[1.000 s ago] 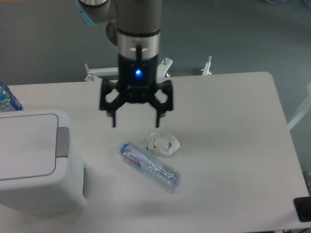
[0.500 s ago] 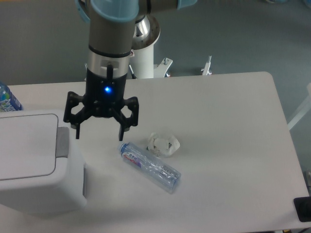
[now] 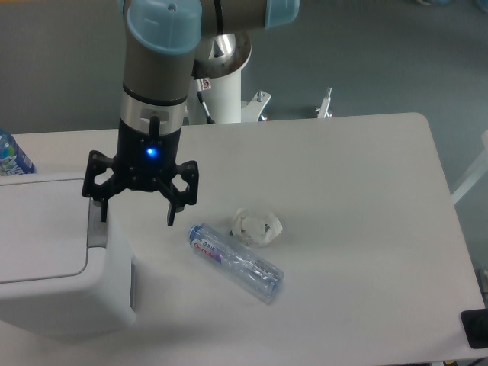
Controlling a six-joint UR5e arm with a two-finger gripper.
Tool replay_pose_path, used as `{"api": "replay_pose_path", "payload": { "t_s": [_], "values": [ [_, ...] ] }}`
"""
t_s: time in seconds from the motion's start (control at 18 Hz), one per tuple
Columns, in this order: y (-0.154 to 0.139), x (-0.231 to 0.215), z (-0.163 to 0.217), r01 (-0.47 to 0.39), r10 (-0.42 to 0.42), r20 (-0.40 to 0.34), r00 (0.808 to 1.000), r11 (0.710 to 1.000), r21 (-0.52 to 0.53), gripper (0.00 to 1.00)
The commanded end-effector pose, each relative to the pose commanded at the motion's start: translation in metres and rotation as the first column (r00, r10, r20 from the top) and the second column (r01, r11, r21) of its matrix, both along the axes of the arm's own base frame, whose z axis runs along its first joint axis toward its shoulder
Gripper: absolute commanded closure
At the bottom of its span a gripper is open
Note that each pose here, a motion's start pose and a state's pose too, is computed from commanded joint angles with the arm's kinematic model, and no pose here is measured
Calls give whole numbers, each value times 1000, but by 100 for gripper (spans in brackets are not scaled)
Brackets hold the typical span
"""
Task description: Open the trash can
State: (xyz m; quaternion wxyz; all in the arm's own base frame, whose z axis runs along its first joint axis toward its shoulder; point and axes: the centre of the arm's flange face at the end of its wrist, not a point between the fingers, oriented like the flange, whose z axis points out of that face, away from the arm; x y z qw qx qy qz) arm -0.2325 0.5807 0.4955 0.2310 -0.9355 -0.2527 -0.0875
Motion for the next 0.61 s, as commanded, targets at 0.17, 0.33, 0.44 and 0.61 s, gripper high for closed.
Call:
{"api": "replay_pose_path", "payload": {
  "t_s": [0.17,0.33,0.44,0.61],
  "values": [
    [1,-1,-4,0,0,4,1000,1000,-5,0],
    [2,-1,-6,0,0,6,1000,1000,-9,0],
    [3,-1,-7,2,-1,7,1000,1000,-10,0],
    [4,-3,-9,1,-1,9,1000,1000,-12,0]
  ]
}}
